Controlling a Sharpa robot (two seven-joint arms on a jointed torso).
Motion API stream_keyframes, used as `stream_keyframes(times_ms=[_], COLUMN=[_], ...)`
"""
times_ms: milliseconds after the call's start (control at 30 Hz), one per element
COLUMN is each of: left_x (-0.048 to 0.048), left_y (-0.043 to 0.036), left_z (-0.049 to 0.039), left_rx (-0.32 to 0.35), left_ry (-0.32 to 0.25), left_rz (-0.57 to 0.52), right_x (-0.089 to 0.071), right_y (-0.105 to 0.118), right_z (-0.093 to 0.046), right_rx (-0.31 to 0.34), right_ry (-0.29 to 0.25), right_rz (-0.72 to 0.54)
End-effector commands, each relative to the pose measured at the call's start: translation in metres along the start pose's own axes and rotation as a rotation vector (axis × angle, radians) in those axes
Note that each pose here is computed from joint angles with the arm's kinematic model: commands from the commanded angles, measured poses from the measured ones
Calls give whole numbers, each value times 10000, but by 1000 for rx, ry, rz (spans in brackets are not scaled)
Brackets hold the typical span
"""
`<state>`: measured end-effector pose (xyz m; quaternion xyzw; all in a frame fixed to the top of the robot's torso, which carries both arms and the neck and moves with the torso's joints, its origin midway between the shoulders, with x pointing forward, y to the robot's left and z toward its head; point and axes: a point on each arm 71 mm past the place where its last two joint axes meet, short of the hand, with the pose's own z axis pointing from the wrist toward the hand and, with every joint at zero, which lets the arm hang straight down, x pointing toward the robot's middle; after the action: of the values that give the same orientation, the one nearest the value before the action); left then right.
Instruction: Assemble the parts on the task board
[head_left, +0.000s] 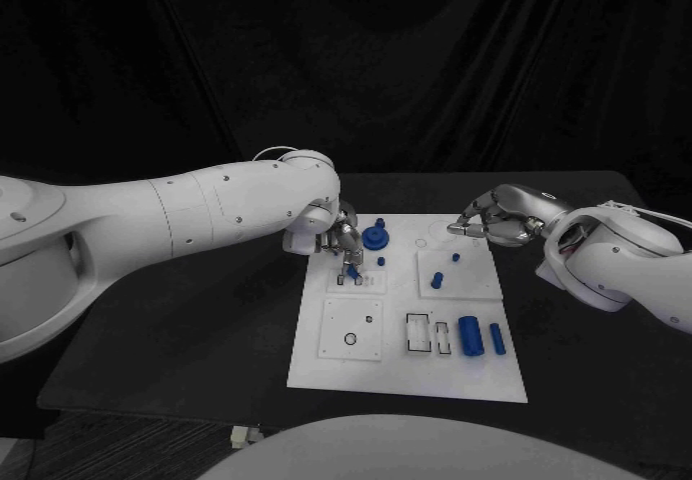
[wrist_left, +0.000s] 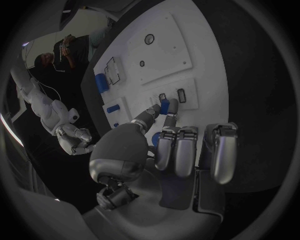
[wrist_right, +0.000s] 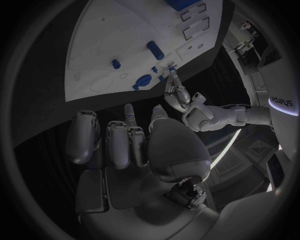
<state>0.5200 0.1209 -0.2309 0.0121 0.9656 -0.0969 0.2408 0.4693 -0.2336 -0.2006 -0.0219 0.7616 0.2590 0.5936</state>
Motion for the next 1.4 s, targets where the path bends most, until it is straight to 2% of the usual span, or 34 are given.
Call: stream_keyframes(times_ms=[33, 1400], left_x=[4, 49], left_y=[-21, -18], left_z=[5, 11], left_rx=[15, 18], left_ry=[-7, 9], left_rz=[-7, 1], right_x=[12, 16], right_y=[-13, -12], right_z=[-5, -8], right_rx=[13, 14], right_ry=[4, 4], right_rz=[-1, 0])
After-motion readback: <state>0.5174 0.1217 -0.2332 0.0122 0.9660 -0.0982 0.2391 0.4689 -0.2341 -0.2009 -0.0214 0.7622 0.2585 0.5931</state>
